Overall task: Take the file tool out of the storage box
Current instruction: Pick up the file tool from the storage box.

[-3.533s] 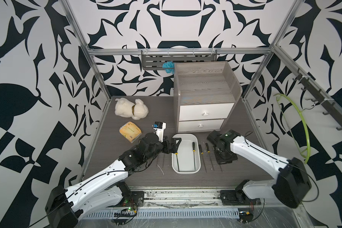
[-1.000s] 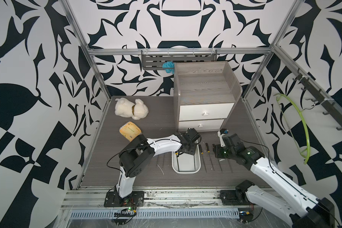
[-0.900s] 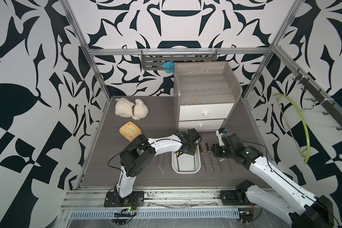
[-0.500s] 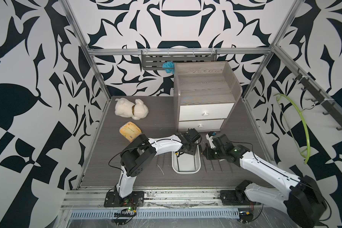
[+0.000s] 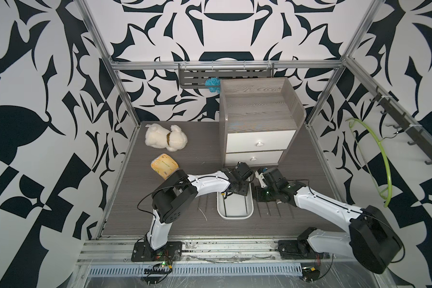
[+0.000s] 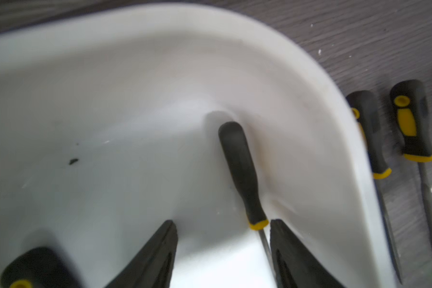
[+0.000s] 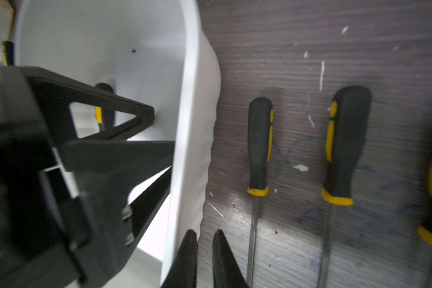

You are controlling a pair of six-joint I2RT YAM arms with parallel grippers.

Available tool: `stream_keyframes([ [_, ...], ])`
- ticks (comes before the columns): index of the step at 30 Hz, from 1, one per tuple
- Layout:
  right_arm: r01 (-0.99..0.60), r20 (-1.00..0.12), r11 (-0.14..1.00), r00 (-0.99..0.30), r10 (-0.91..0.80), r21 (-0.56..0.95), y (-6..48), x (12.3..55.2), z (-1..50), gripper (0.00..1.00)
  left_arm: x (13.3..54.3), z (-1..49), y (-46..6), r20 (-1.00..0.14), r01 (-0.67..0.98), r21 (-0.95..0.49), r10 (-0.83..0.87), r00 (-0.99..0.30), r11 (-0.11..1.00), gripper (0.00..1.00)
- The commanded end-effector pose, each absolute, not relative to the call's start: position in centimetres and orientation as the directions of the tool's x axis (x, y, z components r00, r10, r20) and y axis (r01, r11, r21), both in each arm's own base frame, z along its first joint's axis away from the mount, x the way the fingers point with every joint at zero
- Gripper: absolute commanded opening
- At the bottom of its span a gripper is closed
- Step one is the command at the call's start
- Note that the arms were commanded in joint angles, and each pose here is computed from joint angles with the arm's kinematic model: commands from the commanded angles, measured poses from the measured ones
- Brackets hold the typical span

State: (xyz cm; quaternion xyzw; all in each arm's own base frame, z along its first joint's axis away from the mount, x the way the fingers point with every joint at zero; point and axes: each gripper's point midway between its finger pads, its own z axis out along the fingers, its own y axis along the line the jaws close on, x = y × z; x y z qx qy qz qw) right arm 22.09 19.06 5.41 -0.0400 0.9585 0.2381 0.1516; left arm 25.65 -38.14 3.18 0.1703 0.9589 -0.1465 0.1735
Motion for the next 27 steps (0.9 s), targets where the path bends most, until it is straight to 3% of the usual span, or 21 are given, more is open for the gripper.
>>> stream_keyframes([
  [1, -0.167, -0.309, 0.864, -0.951, -0.014, 0.474, 20.1, 22.2, 5.7, 0.18, 25.8, 2.4, -37.7, -0.354, 0.370, -0.187, 0.289, -0.889, 0.910, 0.65],
  [8, -0.172, -0.312, 0.865, -0.950, -0.019, 0.471, 20.1, 22.2, 5.7, 0.18, 25.9, 1.0, -36.3, -0.303, 0.354, -0.089, 0.313, -0.900, 0.931, 0.61],
  [11, -0.174, -0.313, 0.865, -0.950, -0.021, 0.471, 20.2, 22.2, 5.7, 0.18, 25.8, 0.4, -36.0, -0.276, 0.353, -0.063, 0.324, -0.905, 0.933, 0.54],
  [21, -0.176, -0.321, 0.868, -0.947, -0.020, 0.465, 20.0, 22.1, 5.8, 0.18, 26.0, 0.0, -35.8, -0.279, 0.351, -0.058, 0.322, -0.905, 0.935, 0.45],
  [27, -0.179, -0.327, 0.866, -0.945, -0.019, 0.467, 19.9, 22.0, 6.0, 0.18, 26.3, -0.9, -35.7, -0.267, 0.347, -0.038, 0.325, -0.907, 0.937, 0.35],
])
